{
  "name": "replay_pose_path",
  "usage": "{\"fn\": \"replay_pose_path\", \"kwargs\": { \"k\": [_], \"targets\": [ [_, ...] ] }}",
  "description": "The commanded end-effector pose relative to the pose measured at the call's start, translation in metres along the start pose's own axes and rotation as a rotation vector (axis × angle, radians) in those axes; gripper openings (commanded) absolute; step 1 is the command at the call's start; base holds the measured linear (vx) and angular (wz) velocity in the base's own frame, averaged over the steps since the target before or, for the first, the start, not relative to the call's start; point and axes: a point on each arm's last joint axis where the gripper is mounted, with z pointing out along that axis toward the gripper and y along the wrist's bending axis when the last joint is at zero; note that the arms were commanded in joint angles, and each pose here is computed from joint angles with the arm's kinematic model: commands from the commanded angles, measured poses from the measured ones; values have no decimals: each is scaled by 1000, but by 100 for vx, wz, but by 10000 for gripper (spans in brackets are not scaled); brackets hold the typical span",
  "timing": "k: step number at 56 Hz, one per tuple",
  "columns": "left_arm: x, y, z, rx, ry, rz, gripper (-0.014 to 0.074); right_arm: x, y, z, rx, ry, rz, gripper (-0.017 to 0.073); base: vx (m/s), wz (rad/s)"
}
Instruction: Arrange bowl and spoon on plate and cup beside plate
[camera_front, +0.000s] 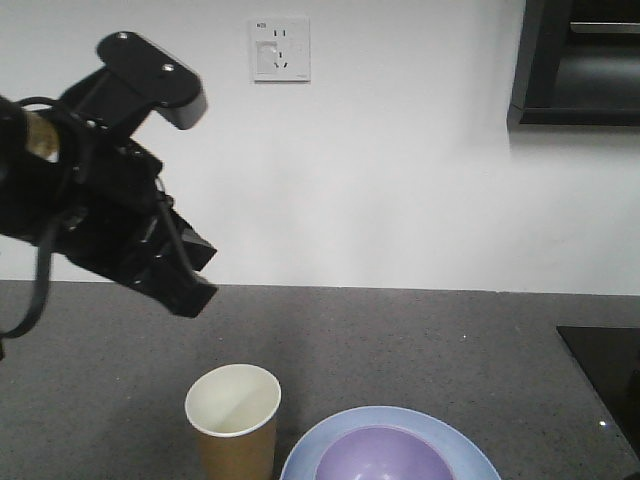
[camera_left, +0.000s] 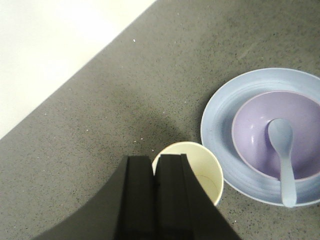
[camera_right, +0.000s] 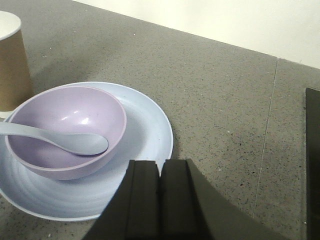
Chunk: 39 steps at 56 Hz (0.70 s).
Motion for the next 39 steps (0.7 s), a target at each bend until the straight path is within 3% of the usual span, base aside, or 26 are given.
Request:
{"fn": "replay_pose_path", "kwargs": {
  "k": [1, 5, 12, 20, 25, 39],
  "targets": [
    [11, -2, -24, -35, -140, -4, -7, -17, -2, -7, 13, -130, 12, -8, 0, 0],
    [35, -9, -26, -34, -180, -6, -7, -19, -1, -12, 14, -156, 14, -8, 0, 0],
    [83, -26, -32, -21, -336, -54, -6, -21, -2, -25, 25, -226, 3, -8, 0, 0],
    [148, -46, -23, 7, -444, -186, -6, -21, -1, -31, 31, -251, -10, -8, 0, 0],
    [174, -53, -18, 7, -476, -238, -6, -21, -1, -31, 31, -250, -10, -8, 0, 0],
    [201, -60, -18, 0, -510, -253, -6, -21, -1, -31, 30, -250, -6, -8, 0, 0]
  ]
}}
